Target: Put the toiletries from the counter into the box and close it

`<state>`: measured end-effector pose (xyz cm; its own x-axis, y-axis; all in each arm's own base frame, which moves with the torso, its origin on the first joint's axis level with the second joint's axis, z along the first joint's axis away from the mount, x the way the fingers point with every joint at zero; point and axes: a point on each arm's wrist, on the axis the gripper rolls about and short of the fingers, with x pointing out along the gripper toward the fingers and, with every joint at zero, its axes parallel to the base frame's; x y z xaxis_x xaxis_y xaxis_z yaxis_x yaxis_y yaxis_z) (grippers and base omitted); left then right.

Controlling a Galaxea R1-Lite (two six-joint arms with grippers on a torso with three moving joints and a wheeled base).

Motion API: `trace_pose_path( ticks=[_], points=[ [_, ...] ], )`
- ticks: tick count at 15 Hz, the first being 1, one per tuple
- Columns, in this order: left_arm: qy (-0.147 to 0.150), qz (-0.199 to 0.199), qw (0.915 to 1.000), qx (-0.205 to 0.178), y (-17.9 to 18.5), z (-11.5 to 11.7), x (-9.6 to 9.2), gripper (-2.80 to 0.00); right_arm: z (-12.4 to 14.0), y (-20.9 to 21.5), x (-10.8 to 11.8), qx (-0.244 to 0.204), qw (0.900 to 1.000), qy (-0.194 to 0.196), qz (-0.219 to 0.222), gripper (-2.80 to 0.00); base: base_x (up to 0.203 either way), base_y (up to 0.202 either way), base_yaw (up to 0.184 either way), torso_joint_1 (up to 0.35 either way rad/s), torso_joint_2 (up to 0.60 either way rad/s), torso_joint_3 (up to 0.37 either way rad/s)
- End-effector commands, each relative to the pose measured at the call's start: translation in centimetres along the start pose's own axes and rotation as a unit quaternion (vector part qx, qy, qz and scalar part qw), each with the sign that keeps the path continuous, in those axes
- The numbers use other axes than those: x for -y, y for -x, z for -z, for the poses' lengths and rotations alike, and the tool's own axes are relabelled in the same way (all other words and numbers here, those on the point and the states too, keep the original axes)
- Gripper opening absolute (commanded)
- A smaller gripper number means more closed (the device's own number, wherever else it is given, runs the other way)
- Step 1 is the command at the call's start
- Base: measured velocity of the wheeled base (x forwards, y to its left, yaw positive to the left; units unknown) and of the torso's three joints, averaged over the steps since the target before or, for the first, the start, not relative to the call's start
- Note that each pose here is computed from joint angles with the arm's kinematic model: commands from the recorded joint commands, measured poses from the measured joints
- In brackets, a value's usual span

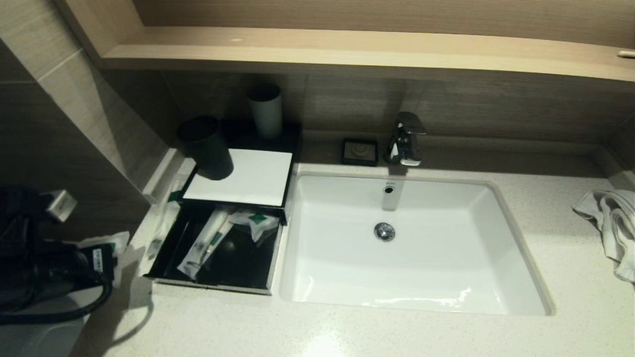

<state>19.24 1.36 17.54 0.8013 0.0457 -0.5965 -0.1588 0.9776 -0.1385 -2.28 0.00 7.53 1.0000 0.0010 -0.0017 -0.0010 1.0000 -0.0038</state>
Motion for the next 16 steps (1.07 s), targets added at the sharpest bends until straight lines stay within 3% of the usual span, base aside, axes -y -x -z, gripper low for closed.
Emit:
trace_pose_path(
  ticks=[1, 7, 12, 14, 16],
  points=[
    [-0.006, 0.031, 0.9988, 0.038, 1.5, -1.1, 0.6, -2.80, 0.0, 0.0, 0.0, 0.000, 1.000, 0.000, 0.000, -2.80, 0.000, 0.000, 0.000, 0.000, 0.00, 0.000],
    [-0.046, 0.115, 0.9909, 0.051, 2.0, -2.5, 3.7, -2.80, 0.0, 0.0, 0.0, 0.000, 1.000, 0.000, 0.000, -2.80, 0.000, 0.000, 0.000, 0.000, 0.00, 0.000],
    [-0.092, 0.184, 0.9779, 0.040, 2.1, -2.3, 7.4, -2.80, 0.0, 0.0, 0.0, 0.000, 1.000, 0.000, 0.000, -2.80, 0.000, 0.000, 0.000, 0.000, 0.00, 0.000],
    [-0.100, 0.190, 0.9764, 0.019, 1.1, -1.9, 8.3, -2.80, 0.0, 0.0, 0.0, 0.000, 1.000, 0.000, 0.000, -2.80, 0.000, 0.000, 0.000, 0.000, 0.00, 0.000],
    [-0.082, 0.184, 0.9795, -0.002, 0.2, -1.5, 8.9, -2.80, 0.0, 0.0, 0.0, 0.000, 1.000, 0.000, 0.000, -2.80, 0.000, 0.000, 0.000, 0.000, 0.00, 0.000]
  ],
)
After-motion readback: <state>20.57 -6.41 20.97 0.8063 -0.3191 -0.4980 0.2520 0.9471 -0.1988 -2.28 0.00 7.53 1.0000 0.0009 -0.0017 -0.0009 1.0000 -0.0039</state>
